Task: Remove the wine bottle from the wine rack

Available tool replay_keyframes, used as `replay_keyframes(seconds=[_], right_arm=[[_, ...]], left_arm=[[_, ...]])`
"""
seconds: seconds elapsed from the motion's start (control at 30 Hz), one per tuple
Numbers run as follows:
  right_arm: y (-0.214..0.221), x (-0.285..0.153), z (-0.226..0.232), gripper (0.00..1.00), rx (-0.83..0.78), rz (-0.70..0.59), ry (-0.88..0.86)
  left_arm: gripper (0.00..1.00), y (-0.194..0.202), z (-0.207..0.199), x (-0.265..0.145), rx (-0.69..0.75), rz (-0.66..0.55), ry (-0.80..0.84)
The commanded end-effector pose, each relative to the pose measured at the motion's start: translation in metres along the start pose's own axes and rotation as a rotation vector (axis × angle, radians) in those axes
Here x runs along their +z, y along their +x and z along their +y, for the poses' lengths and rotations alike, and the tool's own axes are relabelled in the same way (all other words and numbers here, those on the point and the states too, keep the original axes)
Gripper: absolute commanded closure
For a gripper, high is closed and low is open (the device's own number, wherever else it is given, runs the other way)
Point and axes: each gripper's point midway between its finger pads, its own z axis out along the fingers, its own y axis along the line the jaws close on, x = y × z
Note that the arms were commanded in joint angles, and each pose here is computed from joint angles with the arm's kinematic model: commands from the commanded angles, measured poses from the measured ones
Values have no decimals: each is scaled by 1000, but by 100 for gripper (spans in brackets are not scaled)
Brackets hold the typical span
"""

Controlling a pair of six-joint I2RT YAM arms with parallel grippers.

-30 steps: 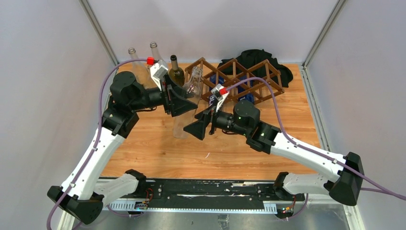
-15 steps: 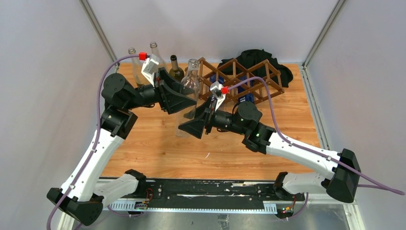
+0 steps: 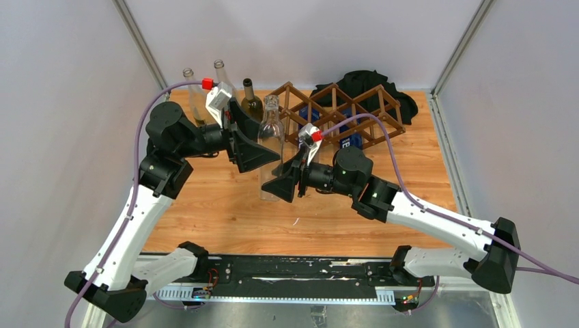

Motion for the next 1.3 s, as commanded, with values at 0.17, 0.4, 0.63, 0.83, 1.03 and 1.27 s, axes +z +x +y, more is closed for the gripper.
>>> replay_keyframes(seconds=[0.17, 0.4, 0.63, 0.83, 1.03, 1.27], right_arm=[[18, -13, -6, 100, -80, 73, 80], [20, -17, -5, 100, -104, 80, 83], [25, -17, -2, 100, -140, 109, 82], [26, -16, 0, 100, -174, 122, 88], [26, -17, -6, 90, -182, 123, 123], [34, -23, -27, 20, -147, 142, 246]], left_arm=[[16, -34, -21, -7, 159, -60, 46], [21, -38, -17, -4, 145, -65, 43], [33, -36, -7, -3, 130, -58, 21], [51, -23, 12, -4, 135, -22, -41], [89, -13, 32, -10, 203, 15, -138], [100, 0, 81, -32, 377, 121, -319]])
